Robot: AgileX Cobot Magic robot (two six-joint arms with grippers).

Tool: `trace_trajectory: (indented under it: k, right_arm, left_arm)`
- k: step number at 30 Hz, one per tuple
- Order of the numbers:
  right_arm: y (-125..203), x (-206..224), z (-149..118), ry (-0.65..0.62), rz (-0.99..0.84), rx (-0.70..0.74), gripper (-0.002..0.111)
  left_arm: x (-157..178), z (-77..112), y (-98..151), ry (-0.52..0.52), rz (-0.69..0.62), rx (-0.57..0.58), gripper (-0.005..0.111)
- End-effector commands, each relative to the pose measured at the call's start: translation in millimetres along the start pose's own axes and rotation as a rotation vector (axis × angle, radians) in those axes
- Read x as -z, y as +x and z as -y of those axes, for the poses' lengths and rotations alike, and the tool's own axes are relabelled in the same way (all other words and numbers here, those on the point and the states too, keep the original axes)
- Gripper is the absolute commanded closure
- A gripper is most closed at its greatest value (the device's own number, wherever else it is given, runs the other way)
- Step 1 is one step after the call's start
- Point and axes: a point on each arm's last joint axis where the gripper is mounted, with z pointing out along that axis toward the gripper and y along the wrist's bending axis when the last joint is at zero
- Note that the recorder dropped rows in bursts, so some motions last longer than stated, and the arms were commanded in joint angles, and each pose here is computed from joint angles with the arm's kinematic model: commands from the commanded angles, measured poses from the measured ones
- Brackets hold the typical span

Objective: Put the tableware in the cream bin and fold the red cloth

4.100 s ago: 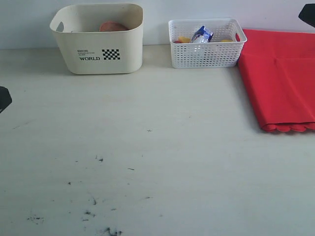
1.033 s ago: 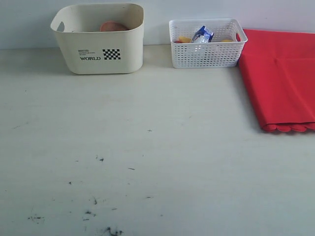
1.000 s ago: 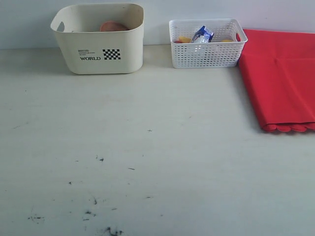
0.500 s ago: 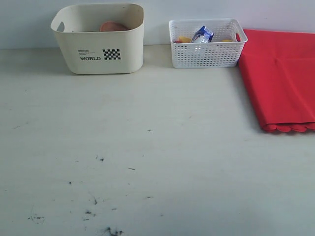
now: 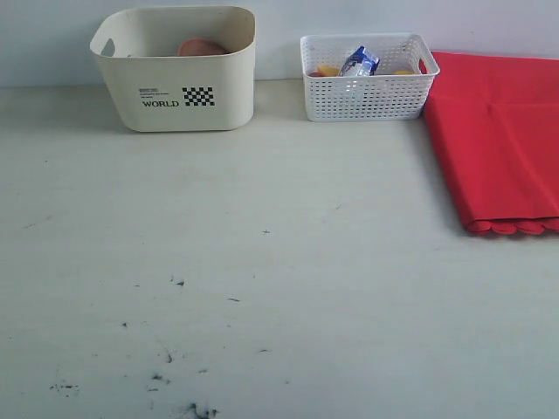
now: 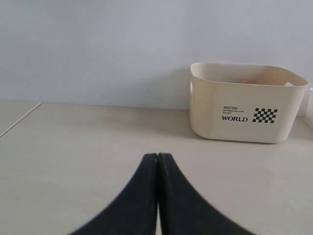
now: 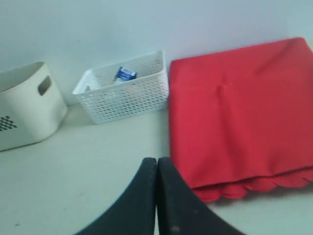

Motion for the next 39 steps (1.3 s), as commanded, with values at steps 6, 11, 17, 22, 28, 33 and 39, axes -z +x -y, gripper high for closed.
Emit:
trace_trajectory:
  k: [6,11,17,22,28,33,39]
  right_arm:
    - [4,31,6,0.009,0.096,0.033,0.108]
    - [5,32,7,0.011,0.091,-0.007,0.108]
    - [9,32,6,0.0,0.046,0.016,0.108]
    - [11,32,-3,-0.096,0.055,0.138,0.108]
    - [14,32,-2,-0.085,0.019,0.154,0.108]
    - [14,32,-2,-0.086,0.019,0.152,0.108]
    - [14,32,-2,-0.086,0.019,0.152,0.108]
  left_arm:
    - [1,0.1,-1,0.0,0.012,0.007,0.106]
    - [1,0.1,-1,0.0,0.012,0.007,0.106]
    - [1,0.1,-1,0.0,0.012,0.007,0.106]
    - [1,0.1,-1,0.0,0.012,0.007,0.106]
    - [1,0.1,-1,0.0,0.012,0.007,0.106]
    - [1,0.1,-1,0.0,0.012,0.007,0.106]
    - [1,0.1,-1,0.0,0.012,0.007,0.106]
